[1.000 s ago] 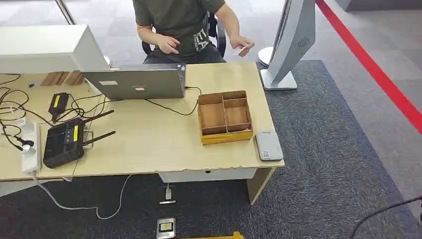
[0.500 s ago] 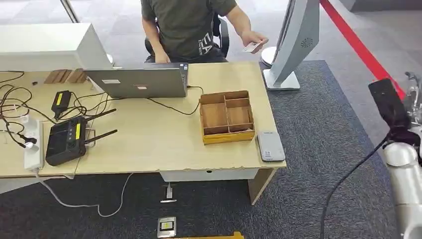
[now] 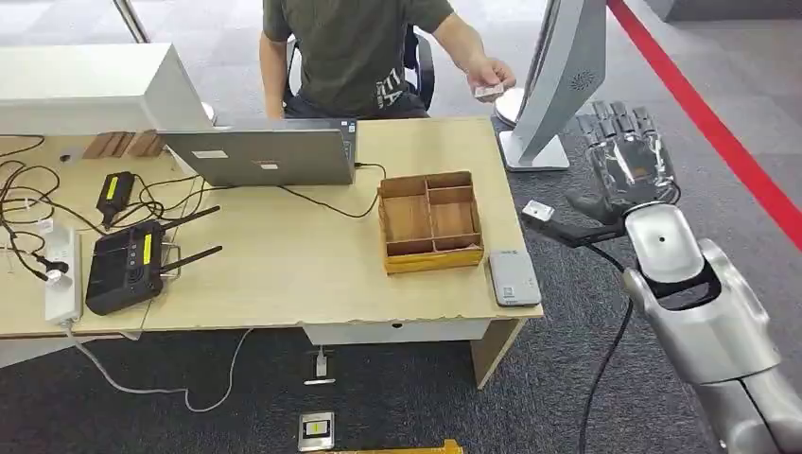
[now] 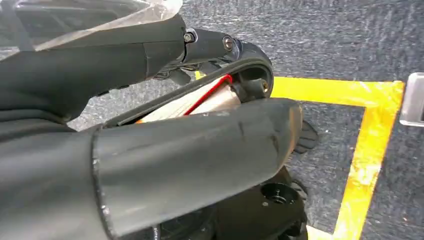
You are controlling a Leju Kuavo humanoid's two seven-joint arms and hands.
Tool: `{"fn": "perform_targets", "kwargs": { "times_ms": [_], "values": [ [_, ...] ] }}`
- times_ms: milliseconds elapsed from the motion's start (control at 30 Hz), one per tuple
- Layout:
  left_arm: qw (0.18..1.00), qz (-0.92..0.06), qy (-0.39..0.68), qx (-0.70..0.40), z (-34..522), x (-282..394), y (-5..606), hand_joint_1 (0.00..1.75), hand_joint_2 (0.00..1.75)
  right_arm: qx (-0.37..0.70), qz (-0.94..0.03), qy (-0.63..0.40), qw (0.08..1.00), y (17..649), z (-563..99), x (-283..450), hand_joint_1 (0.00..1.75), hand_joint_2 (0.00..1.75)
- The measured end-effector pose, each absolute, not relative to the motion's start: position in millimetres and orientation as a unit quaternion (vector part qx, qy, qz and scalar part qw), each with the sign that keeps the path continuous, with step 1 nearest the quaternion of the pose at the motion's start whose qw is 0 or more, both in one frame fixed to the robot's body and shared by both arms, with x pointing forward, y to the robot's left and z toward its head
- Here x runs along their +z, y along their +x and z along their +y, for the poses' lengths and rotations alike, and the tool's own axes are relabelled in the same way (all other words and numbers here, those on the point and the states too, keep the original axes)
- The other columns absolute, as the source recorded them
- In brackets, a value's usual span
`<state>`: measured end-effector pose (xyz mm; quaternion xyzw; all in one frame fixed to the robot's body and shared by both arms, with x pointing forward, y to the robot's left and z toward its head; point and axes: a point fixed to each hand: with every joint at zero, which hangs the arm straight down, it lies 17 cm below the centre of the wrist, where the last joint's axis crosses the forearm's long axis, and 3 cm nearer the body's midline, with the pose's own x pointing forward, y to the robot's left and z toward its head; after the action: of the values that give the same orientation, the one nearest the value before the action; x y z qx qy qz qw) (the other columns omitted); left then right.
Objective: Pass the card to the sensor for recognition and then transmit it.
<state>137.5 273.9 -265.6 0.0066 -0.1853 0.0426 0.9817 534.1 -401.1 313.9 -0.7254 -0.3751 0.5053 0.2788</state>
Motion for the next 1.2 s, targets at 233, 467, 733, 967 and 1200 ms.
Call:
{"fn": "perform_targets", "kwargs": {
  "times_ms": [233,467,733,967,1200],
  "values": [
    [0.984,-0.173,0.008,0.045,275,-267,133,0.0,0.0,0.52,-0.395,-0.712,0.257,540,-355,307,0.0,1.75],
    [0.984,-0.174,0.006,0.046,275,-267,134,0.0,0.0,0.456,-0.496,-0.619,0.403,552,-344,288,0.0,1.75],
    [0.983,-0.176,0.006,0.044,275,-267,134,0.0,0.0,0.352,-0.55,-0.526,0.545,565,-367,269,0.0,1.75],
    [0.984,-0.171,0.008,0.043,275,-268,132,0.0,0.0,0.335,-0.547,-0.532,0.553,570,-379,268,0.0,1.75],
    [0.984,-0.171,0.007,0.04,275,-267,132,0.0,0.0,0.335,-0.547,-0.543,0.542,576,-381,275,0.0,1.75]
  ]
}}
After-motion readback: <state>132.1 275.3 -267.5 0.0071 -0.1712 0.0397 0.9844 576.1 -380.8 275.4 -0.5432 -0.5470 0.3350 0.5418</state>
